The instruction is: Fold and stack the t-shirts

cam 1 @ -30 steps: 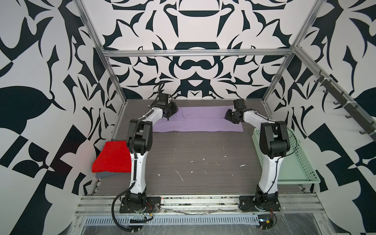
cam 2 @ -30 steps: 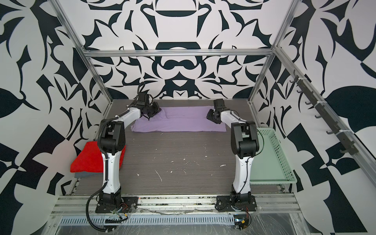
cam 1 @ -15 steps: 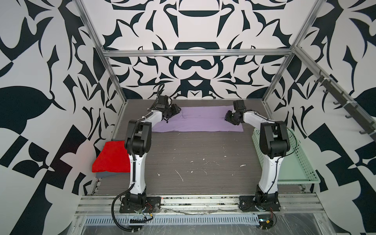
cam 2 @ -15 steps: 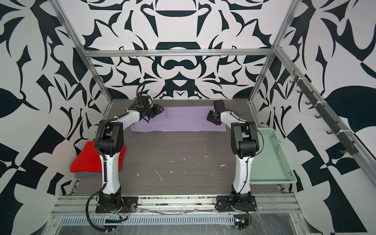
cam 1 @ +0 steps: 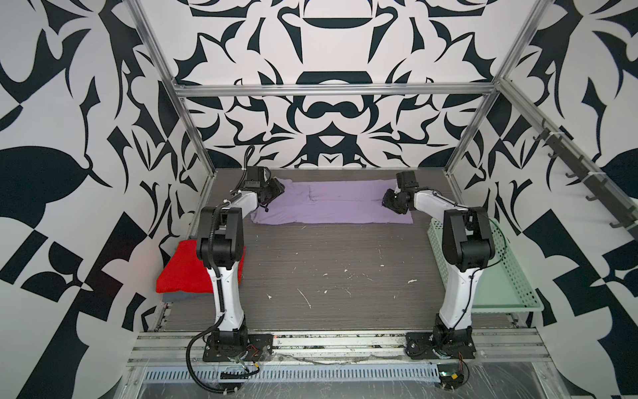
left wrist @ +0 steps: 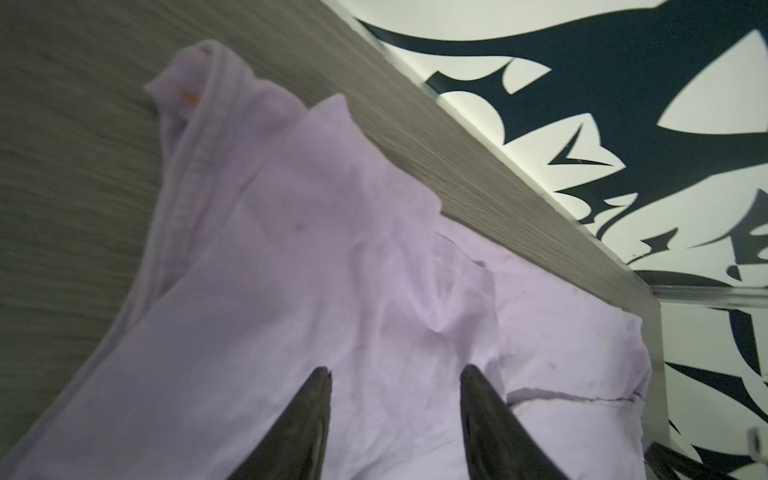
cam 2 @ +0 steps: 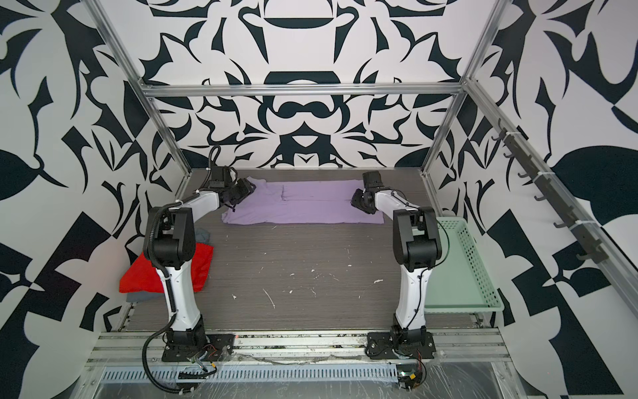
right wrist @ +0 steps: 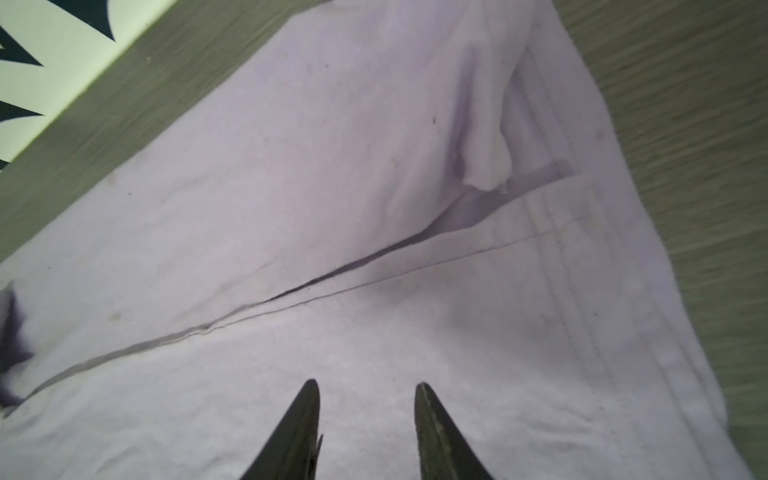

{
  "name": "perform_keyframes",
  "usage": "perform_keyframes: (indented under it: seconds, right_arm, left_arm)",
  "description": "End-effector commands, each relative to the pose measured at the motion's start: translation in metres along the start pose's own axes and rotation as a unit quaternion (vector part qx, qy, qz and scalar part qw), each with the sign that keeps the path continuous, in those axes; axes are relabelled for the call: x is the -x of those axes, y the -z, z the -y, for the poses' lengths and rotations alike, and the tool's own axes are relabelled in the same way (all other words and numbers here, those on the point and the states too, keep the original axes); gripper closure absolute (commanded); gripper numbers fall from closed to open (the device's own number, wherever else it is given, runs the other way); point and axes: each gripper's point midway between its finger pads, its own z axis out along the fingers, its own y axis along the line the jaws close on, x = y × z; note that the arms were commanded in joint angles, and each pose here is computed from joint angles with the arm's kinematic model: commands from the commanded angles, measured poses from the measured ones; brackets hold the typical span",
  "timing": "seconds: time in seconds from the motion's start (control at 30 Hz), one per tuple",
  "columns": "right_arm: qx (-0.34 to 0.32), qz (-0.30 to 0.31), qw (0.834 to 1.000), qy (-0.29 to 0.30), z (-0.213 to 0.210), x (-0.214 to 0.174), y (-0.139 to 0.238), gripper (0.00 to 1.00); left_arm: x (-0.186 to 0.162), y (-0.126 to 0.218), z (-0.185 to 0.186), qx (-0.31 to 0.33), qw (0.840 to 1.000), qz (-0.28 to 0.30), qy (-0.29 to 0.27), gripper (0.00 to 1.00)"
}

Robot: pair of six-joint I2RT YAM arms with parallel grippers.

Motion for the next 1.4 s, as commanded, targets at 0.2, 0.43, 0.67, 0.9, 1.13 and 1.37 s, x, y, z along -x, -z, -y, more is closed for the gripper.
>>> perform_keyframes:
  seconds: [0.2, 0.43, 0.67, 0.9, 1.13, 1.37]
  right_arm:
    - [0.000, 0.011, 1.000, -0.006, -0.005, -0.001, -0.002, 0.58]
    - [-0.019, 0.005, 1.000, -0.006, 0.003, 0.001, -0.021, 0.58]
    - [-0.009, 0.042, 0.999, 0.012, -0.009, 0.038, -0.024, 0.58]
    - [0.014, 0.063, 0.998, 0.024, -0.027, 0.063, -0.038, 0.58]
    - [-0.039, 0.008, 0.999, 0.008, 0.009, 0.018, -0.056, 0.60]
    - [-0.056, -0.056, 0.997, -0.021, 0.036, -0.060, -0.041, 0.62]
  left_arm:
    - [-0.044, 0.008, -0.063, 0.096, 0.993, -0.026, 0.064, 0.47]
    - [-0.082, 0.017, -0.089, 0.124, 0.987, -0.054, 0.089, 0.47]
    - [-0.113, 0.030, -0.111, 0.152, 0.979, -0.068, 0.119, 0.48]
    - [-0.129, 0.037, -0.122, 0.166, 0.974, -0.071, 0.135, 0.48]
    - [-0.112, 0.028, -0.121, 0.178, 0.975, -0.064, 0.117, 0.48]
    - [-0.055, -0.011, -0.110, 0.145, 0.982, -0.071, 0.097, 0.48]
